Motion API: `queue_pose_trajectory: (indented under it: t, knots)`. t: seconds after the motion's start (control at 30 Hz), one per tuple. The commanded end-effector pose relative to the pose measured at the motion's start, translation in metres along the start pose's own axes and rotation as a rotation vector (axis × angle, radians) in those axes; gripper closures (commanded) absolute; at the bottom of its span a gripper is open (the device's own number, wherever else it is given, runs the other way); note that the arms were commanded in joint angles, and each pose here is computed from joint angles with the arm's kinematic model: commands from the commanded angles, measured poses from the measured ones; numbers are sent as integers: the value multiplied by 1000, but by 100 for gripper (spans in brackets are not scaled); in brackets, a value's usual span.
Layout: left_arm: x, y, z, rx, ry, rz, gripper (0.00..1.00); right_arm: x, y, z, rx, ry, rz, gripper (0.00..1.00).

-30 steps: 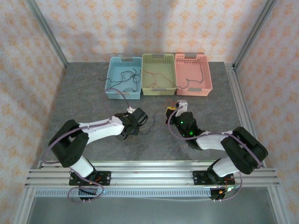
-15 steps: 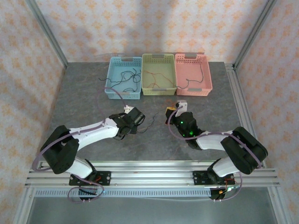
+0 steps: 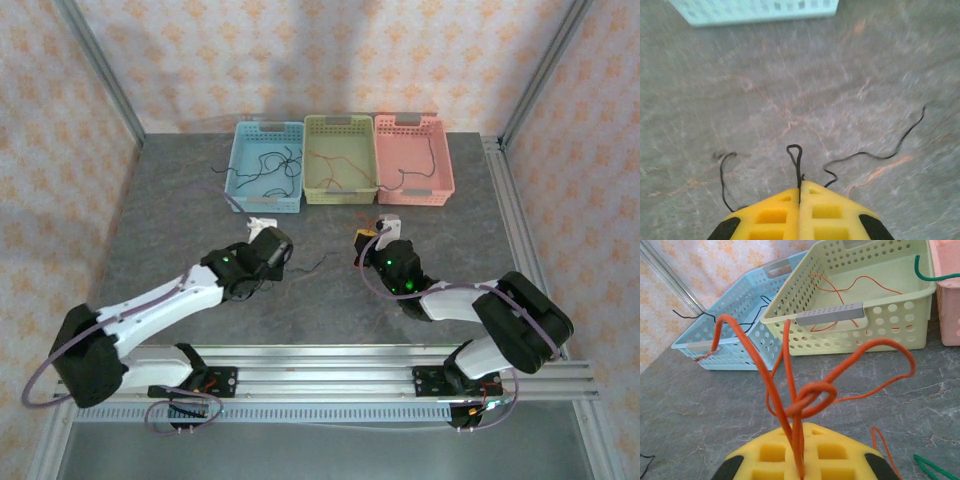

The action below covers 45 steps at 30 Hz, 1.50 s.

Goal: Untangle the cables

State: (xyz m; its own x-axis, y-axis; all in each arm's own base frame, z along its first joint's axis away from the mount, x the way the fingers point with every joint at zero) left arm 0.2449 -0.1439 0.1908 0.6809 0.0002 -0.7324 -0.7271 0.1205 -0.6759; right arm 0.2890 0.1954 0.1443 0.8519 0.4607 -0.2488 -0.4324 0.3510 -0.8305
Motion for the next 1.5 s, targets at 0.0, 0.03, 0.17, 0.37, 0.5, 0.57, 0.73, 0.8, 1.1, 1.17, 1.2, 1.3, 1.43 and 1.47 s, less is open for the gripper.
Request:
queue_pose_trajectory:
  t: [0.0,0.03,0.17,0.37,0.5,0.57,0.73,0.8,1.1,1.17,1.2,1.3,1.43,1.47]
  knots:
    - [-49,-43,25,-92,-64,-166,100,3,-10,8,6,-18,-25,100]
    - [-60,-52,30,-120,-59,-203,100,3,-10,8,6,-18,-25,100]
    - [-98,-84,50,-258,-19,-311,100,5,-8,8,8,-20,-17,100]
    - [-119,-128,72,-376,-8,-374,100,5,-8,8,10,-20,-18,100]
    - [-125,-170,85,-423,-45,-422,100,6,-7,8,12,-20,-12,100]
    - [-123,-191,87,-435,-66,-428,100,7,-7,8,11,-19,-13,100]
    - [-111,-244,89,-420,-120,-457,100,6,-8,7,5,-16,-16,100]
    - [-105,-265,91,-421,-139,-454,100,6,-7,7,5,-16,-14,100]
    - [-41,-346,104,-420,-217,-491,100,11,-4,6,-8,-4,-4,100]
    - [-21,-352,102,-426,-210,-486,100,13,-4,6,-10,-7,1,100]
    - [-7,-352,101,-425,-213,-474,100,13,-4,7,-10,-8,3,100]
    - [40,-340,97,-412,-238,-402,100,13,-5,7,-16,-6,0,100]
    - [106,-308,96,-391,-266,-269,100,12,-6,7,-21,-5,-3,100]
    - [122,-296,97,-387,-270,-220,100,13,-5,7,-19,-6,-1,100]
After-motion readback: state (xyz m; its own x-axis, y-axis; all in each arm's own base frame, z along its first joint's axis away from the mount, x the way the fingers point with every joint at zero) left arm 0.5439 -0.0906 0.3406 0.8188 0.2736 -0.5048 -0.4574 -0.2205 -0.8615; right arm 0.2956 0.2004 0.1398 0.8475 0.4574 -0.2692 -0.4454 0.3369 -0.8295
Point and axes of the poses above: each hand's point on the last joint's axis, 136 mm out from that joint toward the fingers, its own x axis out along the fingers, its own z axis along the line the jaws close on, y = z × x, the point moved 5 cm from there along -x, back along the fingers, and after that the axes turned 7 degrees about x, right-handed, at the moved point
